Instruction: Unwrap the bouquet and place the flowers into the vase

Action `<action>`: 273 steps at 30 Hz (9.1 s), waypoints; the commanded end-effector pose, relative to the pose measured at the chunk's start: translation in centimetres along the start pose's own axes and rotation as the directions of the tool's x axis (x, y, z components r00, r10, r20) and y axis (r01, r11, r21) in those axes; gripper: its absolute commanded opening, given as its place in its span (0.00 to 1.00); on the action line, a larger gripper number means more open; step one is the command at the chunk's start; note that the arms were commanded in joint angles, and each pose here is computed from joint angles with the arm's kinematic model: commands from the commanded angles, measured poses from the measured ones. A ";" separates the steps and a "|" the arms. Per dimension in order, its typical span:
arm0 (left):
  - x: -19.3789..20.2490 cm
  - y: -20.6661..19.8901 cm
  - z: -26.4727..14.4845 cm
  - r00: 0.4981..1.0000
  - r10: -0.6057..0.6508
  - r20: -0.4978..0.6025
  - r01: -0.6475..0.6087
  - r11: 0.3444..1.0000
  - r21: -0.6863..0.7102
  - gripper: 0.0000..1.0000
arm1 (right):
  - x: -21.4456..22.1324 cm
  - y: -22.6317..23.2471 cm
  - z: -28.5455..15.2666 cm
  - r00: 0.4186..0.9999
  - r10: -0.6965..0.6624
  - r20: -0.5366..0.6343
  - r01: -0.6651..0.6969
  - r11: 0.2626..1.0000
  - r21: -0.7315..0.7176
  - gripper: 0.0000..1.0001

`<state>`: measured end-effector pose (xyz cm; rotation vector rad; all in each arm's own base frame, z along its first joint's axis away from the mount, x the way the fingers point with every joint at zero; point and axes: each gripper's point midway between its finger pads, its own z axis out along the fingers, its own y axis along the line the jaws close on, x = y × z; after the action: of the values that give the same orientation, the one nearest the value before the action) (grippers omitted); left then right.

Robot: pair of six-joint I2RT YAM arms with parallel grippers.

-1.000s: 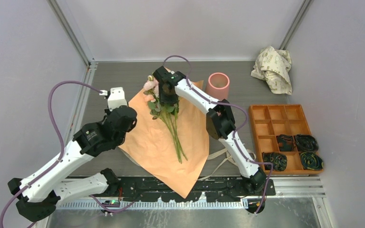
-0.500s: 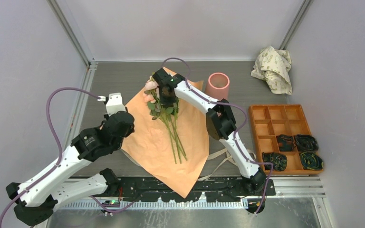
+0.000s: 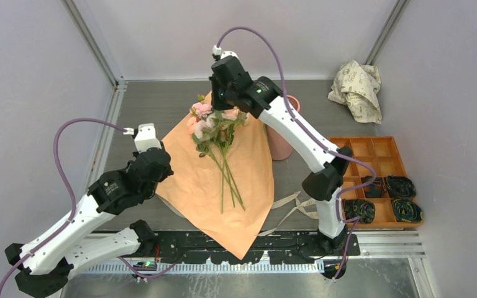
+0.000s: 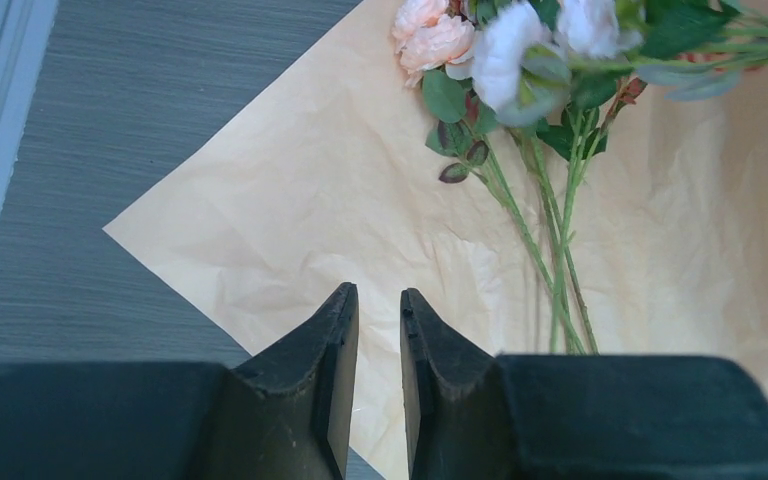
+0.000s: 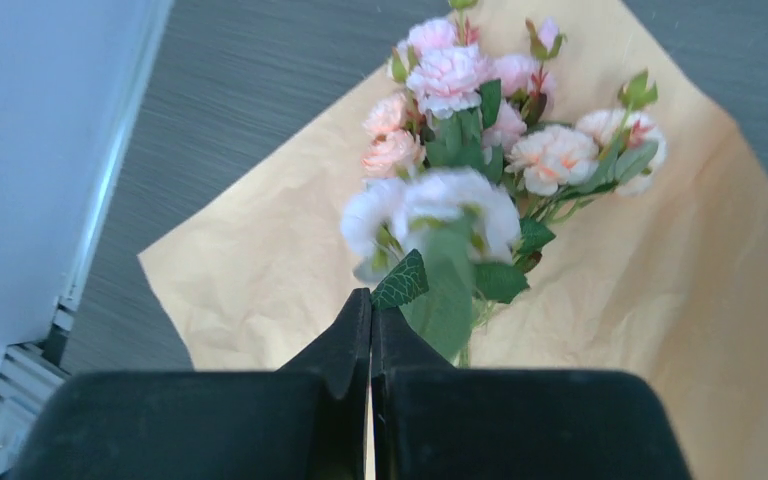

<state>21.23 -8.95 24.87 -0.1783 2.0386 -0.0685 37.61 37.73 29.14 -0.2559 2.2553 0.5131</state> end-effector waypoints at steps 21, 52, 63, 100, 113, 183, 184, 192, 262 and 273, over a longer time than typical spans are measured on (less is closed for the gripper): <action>1.8 -2.5 1.2 0.999 -0.025 -0.045 0.028 0.997 0.079 0.23 | 19.6 -5.7 -5.7 0.914 -0.076 -0.399 0.133 0.984 0.118 0.51; 3.1 -1.9 1.5 0.997 0.002 -0.076 0.002 0.998 0.055 0.22 | 17.5 -8.1 1.9 0.865 -0.270 -0.423 0.378 0.905 0.196 0.01; 3.3 -2.8 1.9 0.996 0.004 -0.088 0.003 0.997 0.074 0.22 | 1.8 -4.3 -10.2 0.959 -0.280 0.044 0.267 0.946 0.184 0.01; 3.0 -5.8 3.3 0.992 0.043 -0.117 -0.031 0.994 0.105 0.18 | -20.5 -12.3 -34.3 0.392 -0.348 0.852 -0.249 0.851 0.462 0.01; 2.6 -7.0 4.0 0.992 0.059 -0.113 -0.045 0.992 0.119 0.19 | -15.4 -15.3 -28.1 0.553 -0.308 0.774 -0.247 0.826 0.506 0.01; 15.0 -14.7 22.1 0.757 0.344 -0.556 -0.301 0.938 0.170 0.22 | -3.1 -17.2 -30.6 0.697 0.102 0.710 -0.278 0.951 0.137 0.99; 15.4 -14.6 22.1 0.751 0.344 -0.563 -0.303 0.938 0.168 0.23 | -3.0 -17.2 -30.6 0.698 0.102 0.709 -0.278 0.951 0.137 1.00; 16.8 -14.8 22.2 0.731 0.339 -0.592 -0.285 0.940 0.187 0.17 | -2.8 -17.3 -30.7 0.698 0.104 0.709 -0.281 0.950 0.137 0.99; 11.8 -15.0 18.1 0.765 0.373 -0.525 -0.173 0.904 0.390 0.41 | 0.6 -17.8 -28.7 0.750 0.155 0.643 -0.304 0.944 0.128 0.99; 12.8 -15.4 17.5 0.739 0.380 -0.556 -0.140 0.894 0.425 0.41 | 0.9 -17.8 -28.1 0.762 0.154 0.629 -0.300 0.944 0.133 1.00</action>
<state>33.04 -25.29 7.01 0.4148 2.6495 -0.3102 24.19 9.08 39.61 0.2720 1.7066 0.3498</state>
